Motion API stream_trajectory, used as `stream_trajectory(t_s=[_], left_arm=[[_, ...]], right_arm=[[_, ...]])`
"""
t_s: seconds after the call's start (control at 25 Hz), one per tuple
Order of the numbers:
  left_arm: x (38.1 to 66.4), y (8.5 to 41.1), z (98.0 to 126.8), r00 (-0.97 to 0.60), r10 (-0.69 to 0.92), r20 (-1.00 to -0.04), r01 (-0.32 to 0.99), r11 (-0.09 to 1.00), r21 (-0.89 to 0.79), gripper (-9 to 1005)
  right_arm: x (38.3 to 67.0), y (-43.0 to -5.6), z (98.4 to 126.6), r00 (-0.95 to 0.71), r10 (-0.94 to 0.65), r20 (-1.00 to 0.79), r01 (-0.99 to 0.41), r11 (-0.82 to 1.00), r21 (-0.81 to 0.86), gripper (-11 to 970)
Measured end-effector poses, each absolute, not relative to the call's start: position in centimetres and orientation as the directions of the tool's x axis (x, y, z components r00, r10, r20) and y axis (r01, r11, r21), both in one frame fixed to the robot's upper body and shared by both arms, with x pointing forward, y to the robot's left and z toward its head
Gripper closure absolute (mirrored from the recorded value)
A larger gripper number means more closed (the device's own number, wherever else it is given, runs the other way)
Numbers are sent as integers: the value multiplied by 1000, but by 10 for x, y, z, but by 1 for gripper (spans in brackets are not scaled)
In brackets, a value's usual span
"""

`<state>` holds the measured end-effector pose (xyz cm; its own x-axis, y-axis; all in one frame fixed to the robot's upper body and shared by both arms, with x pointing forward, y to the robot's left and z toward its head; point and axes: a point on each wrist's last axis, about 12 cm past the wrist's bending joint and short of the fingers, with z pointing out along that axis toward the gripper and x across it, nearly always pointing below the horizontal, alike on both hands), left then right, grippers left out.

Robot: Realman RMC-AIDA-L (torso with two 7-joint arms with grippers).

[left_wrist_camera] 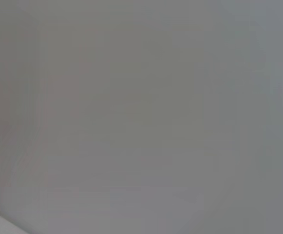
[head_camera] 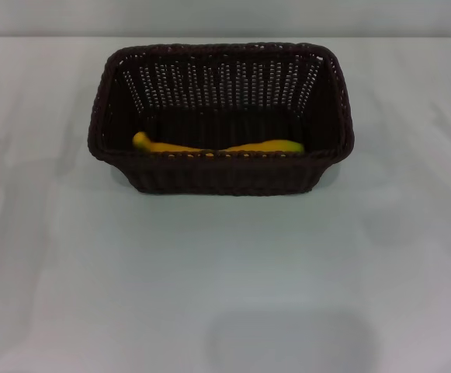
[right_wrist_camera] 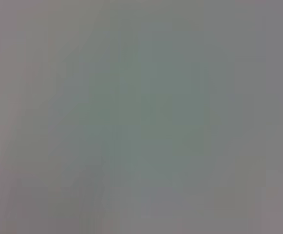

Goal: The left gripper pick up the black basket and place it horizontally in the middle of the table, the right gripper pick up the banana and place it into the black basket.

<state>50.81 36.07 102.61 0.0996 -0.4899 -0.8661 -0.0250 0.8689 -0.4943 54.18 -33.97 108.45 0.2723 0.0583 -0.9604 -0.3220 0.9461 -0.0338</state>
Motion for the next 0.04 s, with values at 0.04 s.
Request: stream_trajectory(t_s=[0.04], left_arm=[[508,361,1026,100,-488,-867,-25,870,-492,147]], right_arm=[[536,-343,1075,259,22,-966,-278,959,-52,84]])
